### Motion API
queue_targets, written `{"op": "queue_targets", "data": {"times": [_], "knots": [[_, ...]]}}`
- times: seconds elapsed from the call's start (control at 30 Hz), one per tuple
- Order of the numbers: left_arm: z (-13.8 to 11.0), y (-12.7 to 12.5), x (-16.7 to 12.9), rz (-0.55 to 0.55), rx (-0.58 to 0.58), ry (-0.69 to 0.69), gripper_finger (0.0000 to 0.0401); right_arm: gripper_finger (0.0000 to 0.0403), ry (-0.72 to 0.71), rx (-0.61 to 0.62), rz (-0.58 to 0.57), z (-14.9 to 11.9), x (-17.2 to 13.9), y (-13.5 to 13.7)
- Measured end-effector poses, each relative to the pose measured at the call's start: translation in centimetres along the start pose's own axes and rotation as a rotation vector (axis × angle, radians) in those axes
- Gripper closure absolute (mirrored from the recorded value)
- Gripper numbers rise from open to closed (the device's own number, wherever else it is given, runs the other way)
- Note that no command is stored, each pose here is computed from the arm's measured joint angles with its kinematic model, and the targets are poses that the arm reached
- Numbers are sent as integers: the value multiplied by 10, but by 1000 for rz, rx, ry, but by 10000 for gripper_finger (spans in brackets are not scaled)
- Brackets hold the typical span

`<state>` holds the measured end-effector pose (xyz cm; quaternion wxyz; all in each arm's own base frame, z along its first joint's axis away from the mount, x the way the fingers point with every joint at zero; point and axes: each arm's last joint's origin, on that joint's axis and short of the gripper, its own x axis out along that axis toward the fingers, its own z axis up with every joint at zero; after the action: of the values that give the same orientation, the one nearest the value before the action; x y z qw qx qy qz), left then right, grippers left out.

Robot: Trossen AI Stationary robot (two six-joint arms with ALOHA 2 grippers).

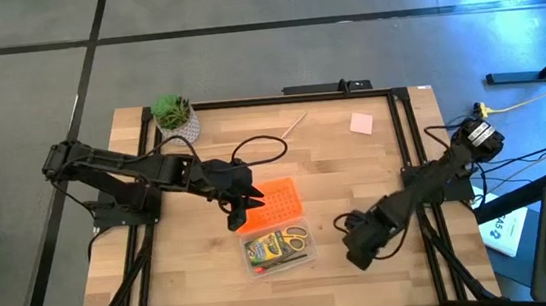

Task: Pack school essentials
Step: Put the blue eraser into the orange supply box

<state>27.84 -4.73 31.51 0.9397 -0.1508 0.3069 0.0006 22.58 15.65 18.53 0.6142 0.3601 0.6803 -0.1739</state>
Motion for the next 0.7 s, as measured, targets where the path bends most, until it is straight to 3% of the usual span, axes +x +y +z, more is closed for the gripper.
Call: {"op": "queue_targets", "data": {"times": [0.2,0.43,0.7], "knots": [[0,0,0,1,0,0,296,319,-82,-190,15,29,-24,4],[0,0,0,1,0,0,296,319,-282,-415,87,64,-51,15],[0,0,0,1,-1,0,296,319,-541,-854,222,83,-71,37]]}}
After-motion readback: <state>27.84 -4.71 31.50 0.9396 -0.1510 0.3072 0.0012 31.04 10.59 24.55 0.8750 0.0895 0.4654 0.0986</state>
